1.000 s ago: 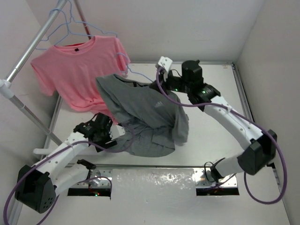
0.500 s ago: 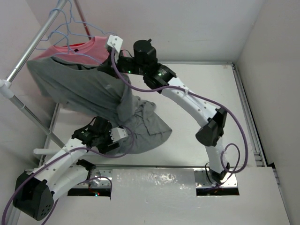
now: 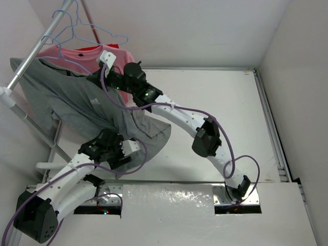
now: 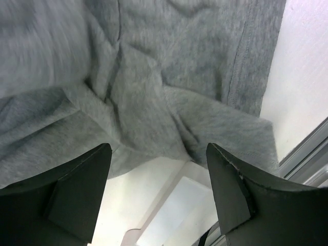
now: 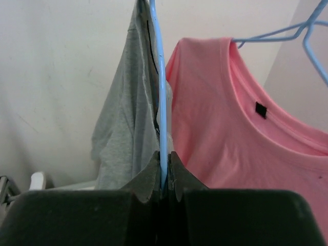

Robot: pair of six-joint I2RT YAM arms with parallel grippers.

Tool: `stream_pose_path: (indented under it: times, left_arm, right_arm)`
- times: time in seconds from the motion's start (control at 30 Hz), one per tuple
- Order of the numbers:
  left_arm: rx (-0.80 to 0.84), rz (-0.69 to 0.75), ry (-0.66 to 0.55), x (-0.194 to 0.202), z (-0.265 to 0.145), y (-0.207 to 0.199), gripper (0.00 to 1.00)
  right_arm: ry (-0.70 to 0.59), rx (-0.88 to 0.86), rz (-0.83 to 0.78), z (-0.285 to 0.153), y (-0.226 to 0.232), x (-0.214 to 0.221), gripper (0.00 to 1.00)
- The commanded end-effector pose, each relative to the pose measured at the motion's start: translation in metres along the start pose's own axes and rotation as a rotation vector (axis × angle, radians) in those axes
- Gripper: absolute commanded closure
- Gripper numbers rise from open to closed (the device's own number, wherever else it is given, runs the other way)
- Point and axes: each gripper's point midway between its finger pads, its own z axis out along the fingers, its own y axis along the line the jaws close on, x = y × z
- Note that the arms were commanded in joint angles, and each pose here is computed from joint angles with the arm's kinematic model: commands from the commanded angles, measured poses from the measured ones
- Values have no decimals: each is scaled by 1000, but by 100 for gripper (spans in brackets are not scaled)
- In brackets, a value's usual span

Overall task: Place the t-shirt on the hanger
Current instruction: Place the hanger at the clothesline.

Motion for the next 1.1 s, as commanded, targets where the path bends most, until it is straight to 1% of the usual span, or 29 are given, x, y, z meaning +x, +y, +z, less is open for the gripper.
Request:
stream_pose_path:
  times: [0.0, 0.07, 0.1, 0.13, 0.23, 0.4, 0.57, 0.7, 0.83, 0.87, 0.9, 0.93, 0.97, 1.03, 1.07]
  left_arm:
    - [2, 3, -46, -10, 3, -2, 28]
    - [8, 4, -44, -10, 4, -2, 28]
    - [11, 2, -41, -10, 4, -3, 28]
    - [10, 2, -38, -9, 4, -3, 28]
    - [3, -2, -41, -10, 4, -2, 28]
    - [5, -2, -38, -10, 5, -3, 28]
    - [11, 3, -33, -10, 6, -4, 27]
    - [13, 0, -28, -9, 6, -4, 27]
    - [0, -9, -27, -9, 6, -2, 27]
    - [1, -8, -28, -9, 7, -2, 27]
    - [2, -8, -27, -9, 6, -3, 27]
    - [6, -7, -24, -9, 7, -3, 27]
    - [7, -7, -23, -8, 7, -4, 27]
    - [9, -7, -21, -8, 8, -4, 27]
    - [12, -6, -17, -7, 8, -4, 27]
  right_arm:
    - [-298, 54, -81, 2, 9, -106, 100]
    - [-302, 59, -95, 3, 15, -104, 100]
    - [-295, 65, -90, 7, 16, -96, 100]
    - [-315, 59, -88, 7, 17, -101, 100]
    - [-302, 54, -85, 12, 25, -90, 100]
    - [-294, 49, -101, 17, 42, -86, 100]
    - [-215, 61, -91, 26, 47, -48, 100]
    - [-168, 59, -70, 27, 49, -28, 100]
    - [-108, 54, -69, 24, 49, -14, 100]
    - [-112, 55, -75, 20, 49, -26, 100]
    - [-79, 51, -67, 16, 51, -16, 100]
    - [-71, 50, -67, 12, 51, -18, 100]
    - [-61, 55, -97, 8, 50, -20, 83]
    - [-44, 67, -116, -10, 49, -32, 60]
    - [-3, 71, -137, -18, 49, -18, 37]
